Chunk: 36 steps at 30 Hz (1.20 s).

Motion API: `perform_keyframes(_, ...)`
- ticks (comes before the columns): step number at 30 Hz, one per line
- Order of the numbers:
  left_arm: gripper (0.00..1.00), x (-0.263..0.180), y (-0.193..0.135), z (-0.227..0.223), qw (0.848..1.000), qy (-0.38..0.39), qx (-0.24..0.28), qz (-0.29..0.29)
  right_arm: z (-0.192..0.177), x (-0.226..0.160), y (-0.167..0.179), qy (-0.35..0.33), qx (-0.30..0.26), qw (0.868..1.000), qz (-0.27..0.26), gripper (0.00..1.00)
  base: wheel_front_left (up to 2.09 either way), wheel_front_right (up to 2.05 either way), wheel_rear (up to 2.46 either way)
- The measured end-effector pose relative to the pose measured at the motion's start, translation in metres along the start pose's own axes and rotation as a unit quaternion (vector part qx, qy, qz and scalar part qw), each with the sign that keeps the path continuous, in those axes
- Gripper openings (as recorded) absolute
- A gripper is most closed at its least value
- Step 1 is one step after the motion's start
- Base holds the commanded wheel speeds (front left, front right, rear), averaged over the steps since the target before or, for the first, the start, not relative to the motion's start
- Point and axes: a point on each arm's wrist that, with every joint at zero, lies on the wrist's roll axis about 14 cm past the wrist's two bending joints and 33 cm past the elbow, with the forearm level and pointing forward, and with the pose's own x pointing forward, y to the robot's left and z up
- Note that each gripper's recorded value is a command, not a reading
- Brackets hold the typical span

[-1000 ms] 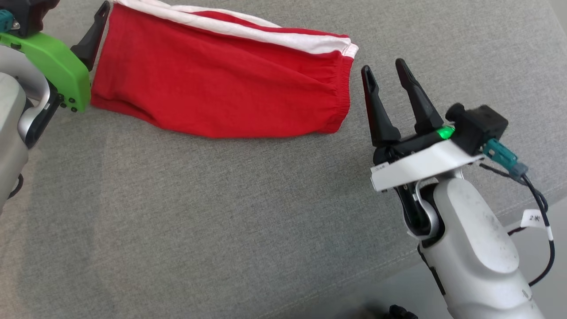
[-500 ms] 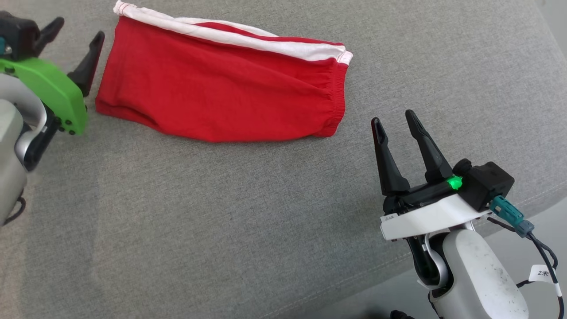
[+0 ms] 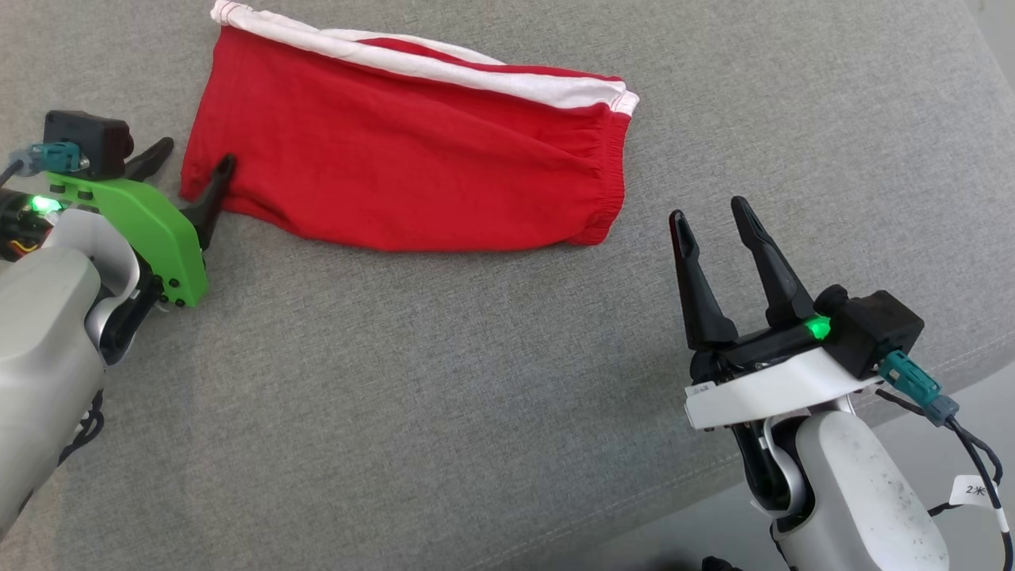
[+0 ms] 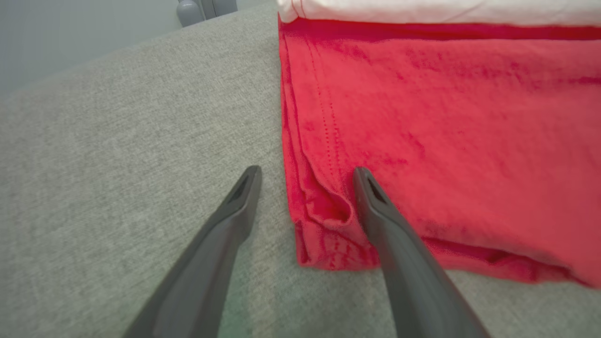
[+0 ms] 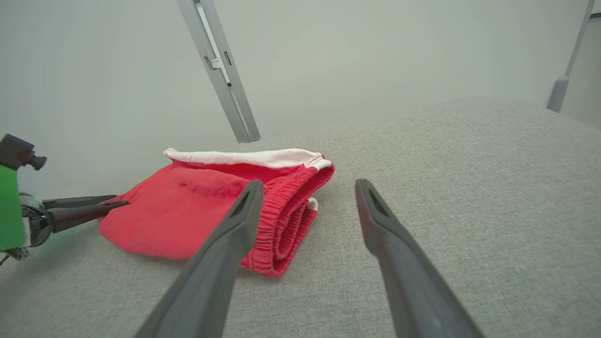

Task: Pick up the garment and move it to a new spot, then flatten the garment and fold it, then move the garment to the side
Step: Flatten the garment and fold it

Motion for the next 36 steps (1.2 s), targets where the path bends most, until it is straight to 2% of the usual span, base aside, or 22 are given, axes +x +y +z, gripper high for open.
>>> perform_keyframes(5,1.00,0.001,-0.005,-0.008,1.000,0.010,-0.012,0.000,0.000,-0.001,-0.003,0.001,-0.005,1.000,-0.004,1.00,0.00,0.00,0.00)
perform_keyframes(6,0.77,0.001,-0.005,-0.010,1.000,0.016,-0.013,0.000,0.001,-0.001,-0.004,0.000,-0.007,1.000,-0.005,1.00,0.00,0.00,0.00)
perform_keyframes(7,0.43,0.001,-0.007,-0.013,1.000,0.023,-0.016,-0.001,0.002,-0.001,-0.004,-0.001,-0.008,1.000,-0.006,1.00,0.00,0.00,0.00)
perform_keyframes(8,0.18,0.001,-0.010,-0.014,1.000,0.026,-0.017,-0.002,0.002,-0.002,-0.005,-0.001,-0.009,1.000,-0.006,1.00,0.00,0.00,0.00)
perform_keyframes(9,0.00,0.000,-0.011,-0.014,1.000,0.026,-0.017,-0.003,0.003,-0.002,-0.005,-0.003,-0.010,1.000,-0.006,1.00,0.00,0.00,0.00)
perform_keyframes(16,0.00,-0.009,-0.026,-0.009,1.000,0.006,-0.006,-0.015,0.010,-0.004,-0.001,-0.012,-0.011,1.000,-0.002,1.00,0.00,0.00,0.00)
perform_keyframes(28,0.00,-0.051,-0.061,-0.001,0.997,-0.047,-0.052,-0.019,0.014,-0.034,-0.003,-0.011,0.008,1.000,-0.018,1.00,0.00,0.00,0.00)
perform_keyframes(36,0.00,-0.085,-0.066,-0.010,0.996,-0.060,-0.068,0.005,0.013,-0.050,0.003,-0.010,0.022,1.000,-0.015,1.00,0.00,0.00,0.00)
